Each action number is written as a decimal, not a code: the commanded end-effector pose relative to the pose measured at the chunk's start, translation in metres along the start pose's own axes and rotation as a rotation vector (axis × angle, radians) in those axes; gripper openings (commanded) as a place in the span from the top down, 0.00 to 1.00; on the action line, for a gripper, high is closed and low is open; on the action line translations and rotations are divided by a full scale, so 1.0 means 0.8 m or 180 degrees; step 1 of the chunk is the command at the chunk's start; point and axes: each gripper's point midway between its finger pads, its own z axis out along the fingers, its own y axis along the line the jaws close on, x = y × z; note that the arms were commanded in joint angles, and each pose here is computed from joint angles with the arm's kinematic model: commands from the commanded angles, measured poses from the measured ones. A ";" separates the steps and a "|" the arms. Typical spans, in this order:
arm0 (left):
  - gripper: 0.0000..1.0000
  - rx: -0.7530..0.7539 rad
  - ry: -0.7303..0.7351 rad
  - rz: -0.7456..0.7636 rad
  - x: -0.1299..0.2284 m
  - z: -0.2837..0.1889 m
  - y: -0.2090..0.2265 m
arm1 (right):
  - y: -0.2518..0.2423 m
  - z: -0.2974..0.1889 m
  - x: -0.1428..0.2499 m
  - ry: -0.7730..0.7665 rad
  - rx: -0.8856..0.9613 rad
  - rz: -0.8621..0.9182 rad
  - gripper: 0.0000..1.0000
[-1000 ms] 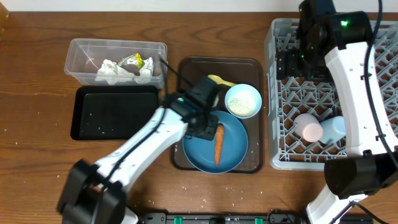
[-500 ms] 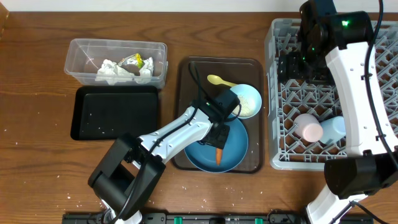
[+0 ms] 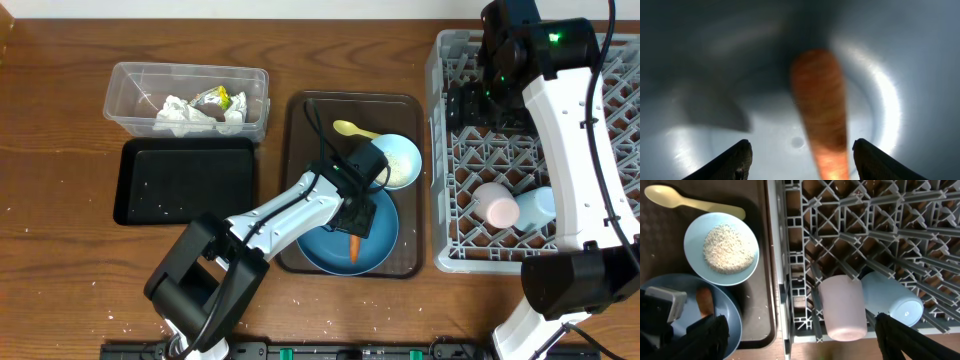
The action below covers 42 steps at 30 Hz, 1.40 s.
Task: Sort waste into correct bins and load items into the dishwasher rack
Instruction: 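Grasp the carrot with the left gripper and lift it, then carry the carrot left and release it onto the black tray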
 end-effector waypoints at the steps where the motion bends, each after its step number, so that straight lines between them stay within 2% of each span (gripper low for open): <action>1: 0.32 0.0081 0.0022 -0.0021 -0.004 0.001 -0.009 | 0.000 -0.010 0.001 -0.0092 0.0018 -0.0049 0.08; 10: 0.33 -0.0121 0.0022 0.0019 0.004 0.026 -0.007 | 0.000 -0.010 0.001 -0.0086 0.0020 -0.0079 0.08; 14: 0.46 -0.0150 0.0060 -0.0006 0.006 0.035 -0.006 | 0.000 -0.010 0.002 -0.0079 0.0022 -0.0078 0.08; 17: 0.69 -0.0136 0.0029 -0.0012 0.002 0.032 -0.008 | -0.001 -0.010 0.002 -0.0073 0.0024 -0.0080 0.08; 20: 0.81 -0.0123 0.0008 -0.0022 0.000 0.030 -0.009 | 0.000 -0.010 0.002 -0.0073 0.0023 -0.0103 0.08; 22: 0.85 -0.0104 -0.0026 -0.0019 -0.004 0.024 -0.011 | 0.000 -0.010 0.003 -0.0068 0.0025 -0.0103 0.08; 26: 0.86 -0.0062 -0.0125 -0.0047 -0.018 -0.011 -0.016 | -0.001 -0.010 0.006 -0.0040 0.0032 -0.0104 0.08; 29: 0.86 -0.0027 -0.0233 -0.0128 -0.029 -0.059 -0.011 | -0.002 -0.010 0.007 -0.0028 0.0036 -0.0115 0.08; 34: 0.85 -0.0297 -0.0597 -0.0503 -0.044 -0.149 0.057 | -0.001 -0.010 0.007 -0.0024 0.0032 -0.0115 0.08; 39: 0.86 -0.0800 -0.0935 -0.1179 -0.039 -0.216 0.173 | 0.000 -0.010 0.007 -0.0019 0.0008 -0.0114 0.08; 42: 0.85 -0.1047 -0.0977 -0.1602 -0.031 -0.230 0.237 | 0.001 -0.010 0.008 -0.0017 -0.0001 -0.0114 0.08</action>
